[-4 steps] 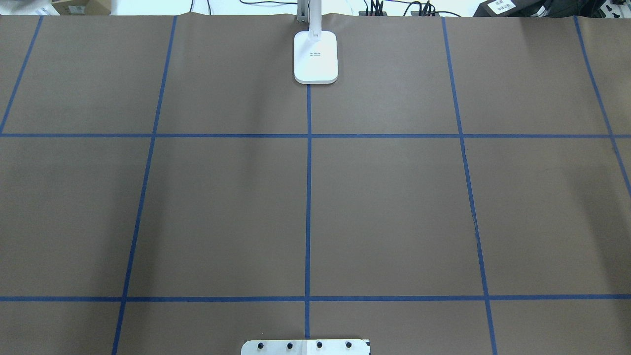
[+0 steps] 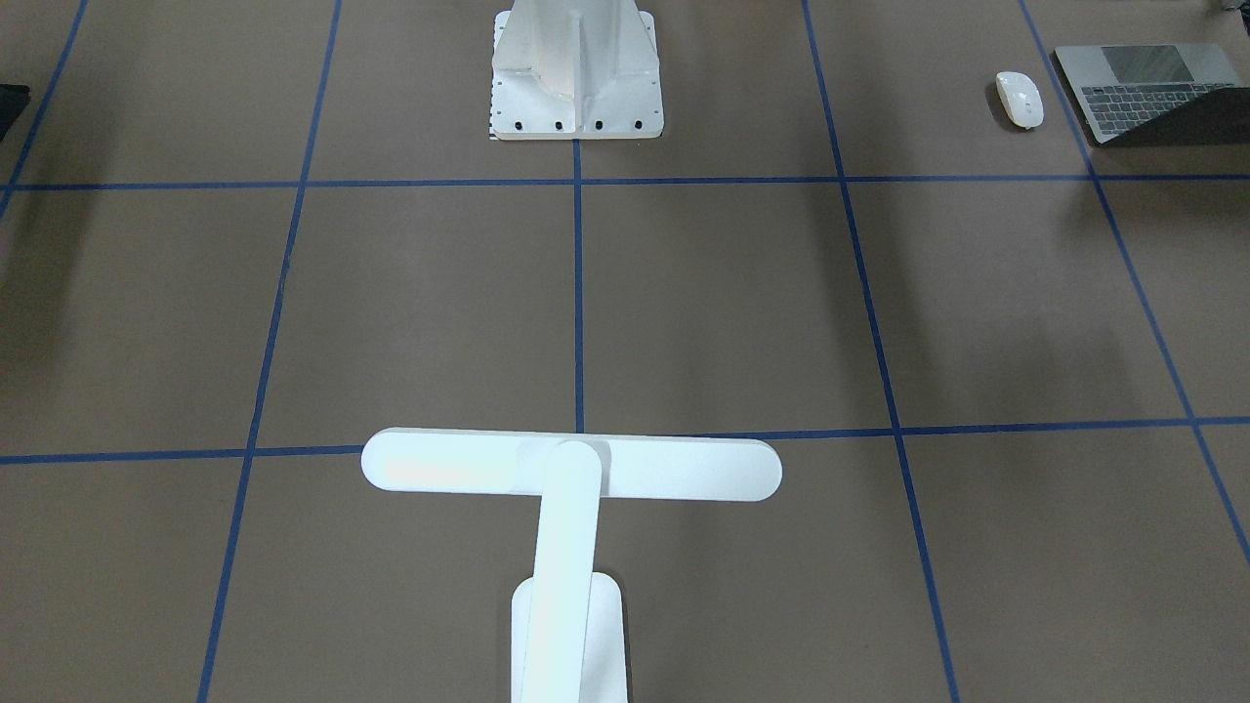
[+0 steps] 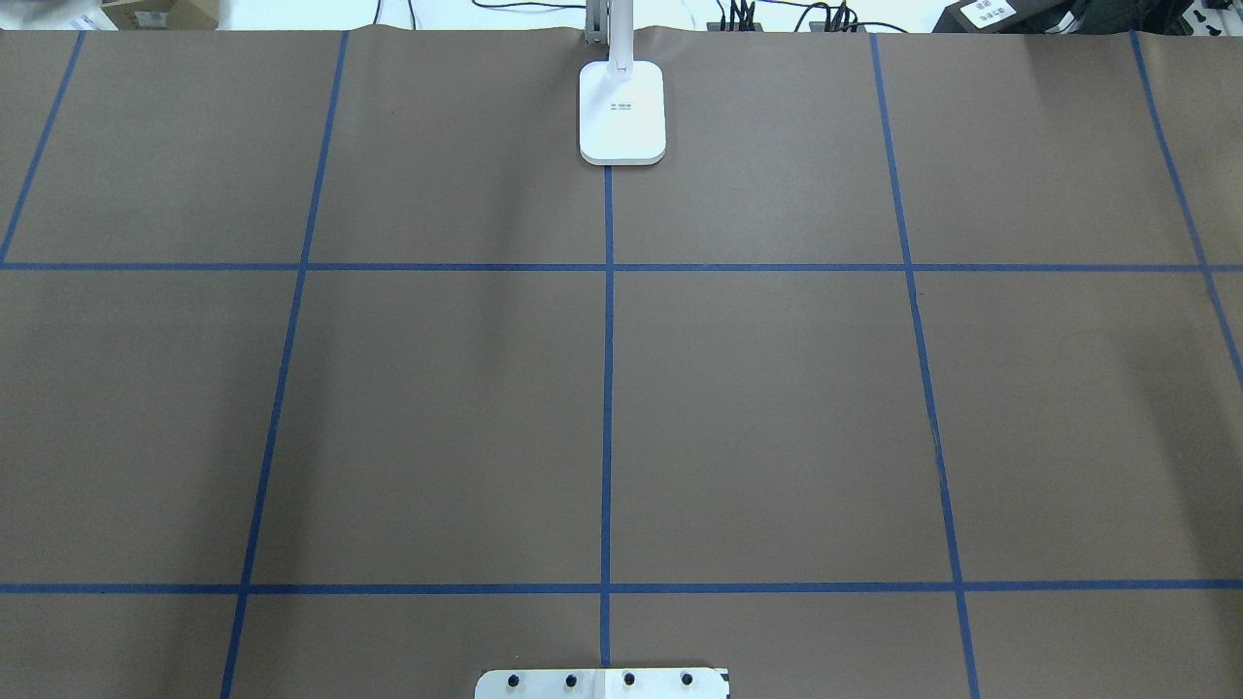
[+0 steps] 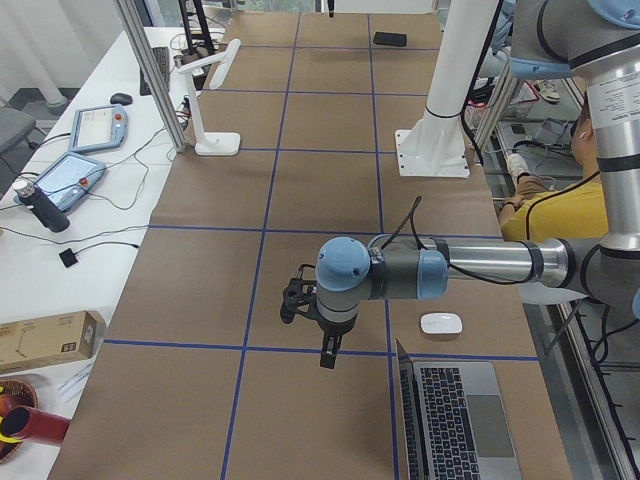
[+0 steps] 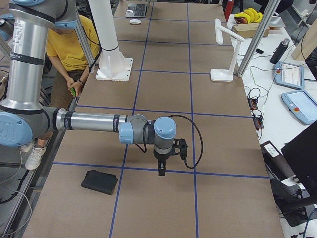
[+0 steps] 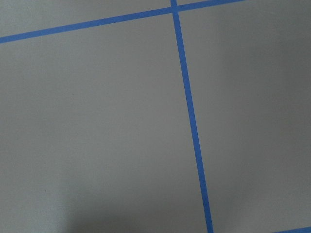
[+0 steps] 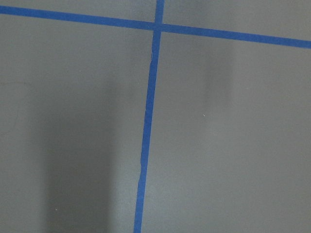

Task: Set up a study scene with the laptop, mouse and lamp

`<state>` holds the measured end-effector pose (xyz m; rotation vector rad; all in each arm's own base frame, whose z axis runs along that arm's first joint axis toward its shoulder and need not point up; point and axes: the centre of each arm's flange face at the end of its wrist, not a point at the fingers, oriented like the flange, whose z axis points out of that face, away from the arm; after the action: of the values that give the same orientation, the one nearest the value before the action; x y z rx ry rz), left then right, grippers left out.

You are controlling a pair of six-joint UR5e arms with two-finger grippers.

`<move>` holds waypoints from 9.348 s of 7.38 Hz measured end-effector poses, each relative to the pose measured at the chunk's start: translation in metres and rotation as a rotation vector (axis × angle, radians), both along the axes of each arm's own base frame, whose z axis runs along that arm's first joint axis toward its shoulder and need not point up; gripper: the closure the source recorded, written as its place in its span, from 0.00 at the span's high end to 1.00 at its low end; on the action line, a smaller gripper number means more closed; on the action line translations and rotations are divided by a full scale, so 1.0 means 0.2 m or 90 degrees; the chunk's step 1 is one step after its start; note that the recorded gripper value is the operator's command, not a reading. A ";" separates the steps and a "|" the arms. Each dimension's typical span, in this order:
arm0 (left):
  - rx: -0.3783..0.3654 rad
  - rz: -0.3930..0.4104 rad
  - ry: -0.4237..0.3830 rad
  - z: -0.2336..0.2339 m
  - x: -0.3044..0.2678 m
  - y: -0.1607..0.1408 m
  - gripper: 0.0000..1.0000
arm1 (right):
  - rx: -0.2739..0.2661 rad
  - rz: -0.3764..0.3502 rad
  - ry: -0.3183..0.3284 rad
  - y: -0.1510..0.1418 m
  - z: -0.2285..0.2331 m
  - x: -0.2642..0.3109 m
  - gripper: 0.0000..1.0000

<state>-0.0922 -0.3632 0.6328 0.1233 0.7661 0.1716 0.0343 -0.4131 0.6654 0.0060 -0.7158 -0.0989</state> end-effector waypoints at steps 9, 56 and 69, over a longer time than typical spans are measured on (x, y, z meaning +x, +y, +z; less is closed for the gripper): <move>0.056 -0.048 -0.084 -0.09 -0.20 -0.18 1.00 | 0.000 0.000 0.000 0.00 0.00 0.00 1.00; -0.952 -0.570 0.154 -2.25 1.62 -1.11 0.00 | 0.001 0.002 0.002 -0.01 0.02 0.00 1.00; -0.985 -0.645 0.146 -2.20 2.40 -1.52 0.43 | -0.002 0.003 0.003 0.00 0.03 0.00 1.00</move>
<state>0.3881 -0.6674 0.1935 -0.9491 0.7990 -1.4133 0.0346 -0.4139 0.6720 0.0037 -0.7112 -0.0934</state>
